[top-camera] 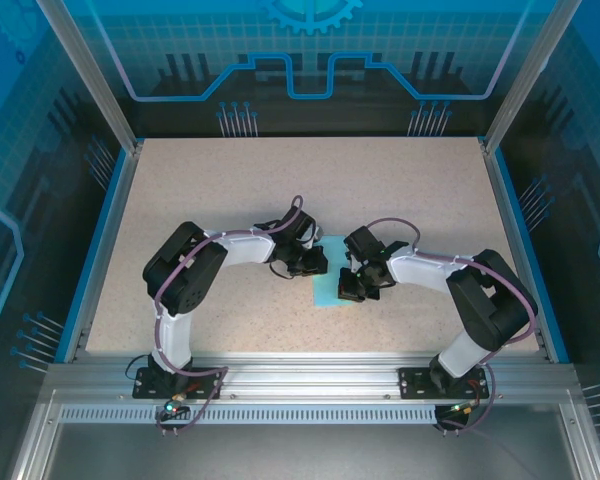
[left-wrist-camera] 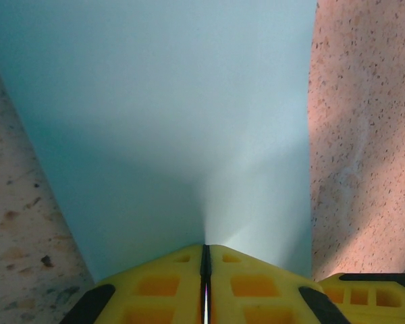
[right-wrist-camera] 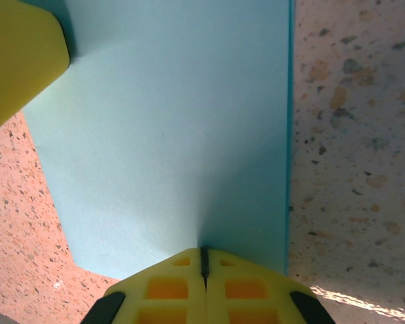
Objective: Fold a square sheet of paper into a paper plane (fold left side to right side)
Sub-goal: First fold the square sheet of paper in half at the center of the table.
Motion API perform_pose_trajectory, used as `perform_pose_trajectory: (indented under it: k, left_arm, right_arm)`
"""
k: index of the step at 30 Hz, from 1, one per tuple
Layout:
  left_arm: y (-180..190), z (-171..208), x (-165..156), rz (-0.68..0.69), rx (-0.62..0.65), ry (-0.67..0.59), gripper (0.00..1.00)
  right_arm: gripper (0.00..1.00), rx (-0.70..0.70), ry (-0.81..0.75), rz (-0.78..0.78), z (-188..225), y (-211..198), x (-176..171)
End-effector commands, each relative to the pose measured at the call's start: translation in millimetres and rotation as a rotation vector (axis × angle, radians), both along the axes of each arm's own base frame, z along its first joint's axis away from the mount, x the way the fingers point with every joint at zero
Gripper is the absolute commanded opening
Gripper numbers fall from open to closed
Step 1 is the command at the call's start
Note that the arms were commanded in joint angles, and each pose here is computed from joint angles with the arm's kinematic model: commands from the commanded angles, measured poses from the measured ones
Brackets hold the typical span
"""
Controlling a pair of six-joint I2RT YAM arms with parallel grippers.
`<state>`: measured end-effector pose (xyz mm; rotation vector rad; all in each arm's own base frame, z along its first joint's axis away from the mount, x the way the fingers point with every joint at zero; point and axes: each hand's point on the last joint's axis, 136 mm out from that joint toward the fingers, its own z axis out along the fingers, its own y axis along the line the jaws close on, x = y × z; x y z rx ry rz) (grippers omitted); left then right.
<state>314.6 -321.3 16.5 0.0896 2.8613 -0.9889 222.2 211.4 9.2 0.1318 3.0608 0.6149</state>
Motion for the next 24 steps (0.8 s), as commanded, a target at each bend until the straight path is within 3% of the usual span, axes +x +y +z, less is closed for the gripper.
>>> perform_pose_trajectory:
  k: [1, 24]
  left_arm:
    - [7.2, -12.0, 0.0, 0.005, 0.027, 0.007, 0.12]
    - [17.9, -4.9, 23.6, 0.04, 0.034, -0.021, 0.13]
  right_arm:
    - [0.0, -0.189, 0.125, 0.004, -29.8, -39.2, -34.8]
    - [0.0, -0.199, 0.139, 0.004, -32.2, -42.2, -38.7]
